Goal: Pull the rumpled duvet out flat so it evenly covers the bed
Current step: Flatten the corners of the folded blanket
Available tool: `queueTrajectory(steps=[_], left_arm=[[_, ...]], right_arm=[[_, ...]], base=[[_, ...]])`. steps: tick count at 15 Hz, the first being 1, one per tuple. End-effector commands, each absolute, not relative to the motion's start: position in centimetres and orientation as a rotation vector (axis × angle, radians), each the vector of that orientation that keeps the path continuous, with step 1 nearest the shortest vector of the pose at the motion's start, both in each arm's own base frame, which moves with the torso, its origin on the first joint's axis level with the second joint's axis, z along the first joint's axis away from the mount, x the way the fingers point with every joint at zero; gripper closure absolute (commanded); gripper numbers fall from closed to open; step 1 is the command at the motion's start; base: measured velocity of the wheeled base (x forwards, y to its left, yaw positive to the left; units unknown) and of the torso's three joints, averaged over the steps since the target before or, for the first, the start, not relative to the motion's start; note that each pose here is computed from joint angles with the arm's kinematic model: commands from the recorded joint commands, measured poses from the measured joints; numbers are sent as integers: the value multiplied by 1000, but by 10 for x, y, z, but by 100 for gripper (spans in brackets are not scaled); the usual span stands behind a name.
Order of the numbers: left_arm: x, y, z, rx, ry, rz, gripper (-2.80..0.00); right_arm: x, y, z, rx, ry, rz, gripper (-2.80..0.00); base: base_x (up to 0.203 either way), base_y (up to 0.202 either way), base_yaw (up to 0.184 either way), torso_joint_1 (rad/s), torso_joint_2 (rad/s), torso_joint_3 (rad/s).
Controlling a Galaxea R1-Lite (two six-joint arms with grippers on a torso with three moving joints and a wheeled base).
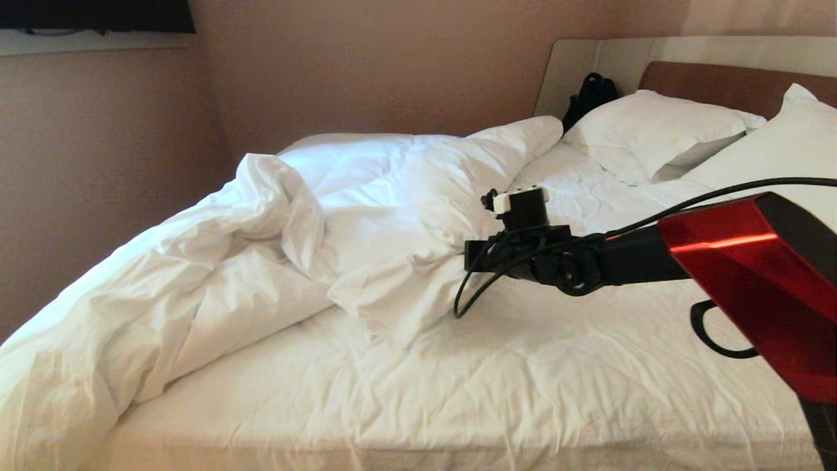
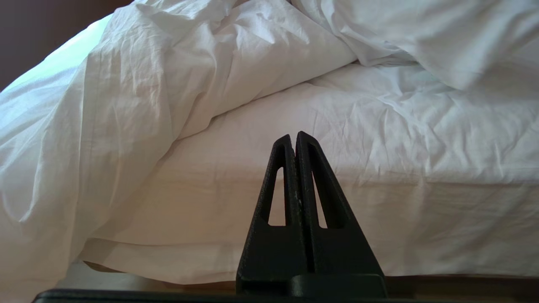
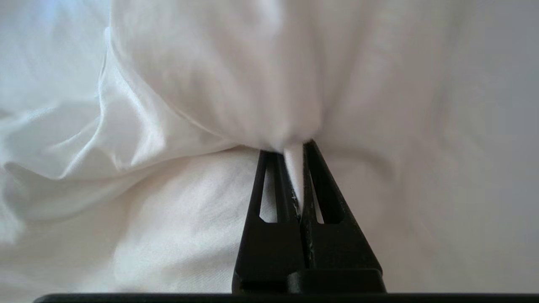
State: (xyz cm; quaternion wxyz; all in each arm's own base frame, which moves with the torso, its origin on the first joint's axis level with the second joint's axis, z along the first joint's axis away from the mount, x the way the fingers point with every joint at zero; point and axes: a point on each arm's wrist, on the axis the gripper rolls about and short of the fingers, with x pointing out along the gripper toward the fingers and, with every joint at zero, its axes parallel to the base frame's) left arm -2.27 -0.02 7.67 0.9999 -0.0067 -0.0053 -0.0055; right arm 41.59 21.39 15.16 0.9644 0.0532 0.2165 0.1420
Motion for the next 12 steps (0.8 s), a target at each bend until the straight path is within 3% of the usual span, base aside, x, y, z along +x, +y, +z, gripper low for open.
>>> queueTrajectory(steps=[1, 8, 12], left_arm=[[-23, 0, 77, -14, -12, -11, 0], [-23, 0, 77, -14, -12, -11, 0], [-23, 0, 77, -14, -9, -11, 0]], right_arm=[[387, 192, 180, 125, 425, 263, 0], [317, 97, 245, 207, 277, 122, 0], [282, 33, 262, 246, 208, -46, 0]], base=[[0, 0, 0, 0, 0, 0], [0, 0, 0, 0, 0, 0], [0, 0, 0, 0, 0, 0]])
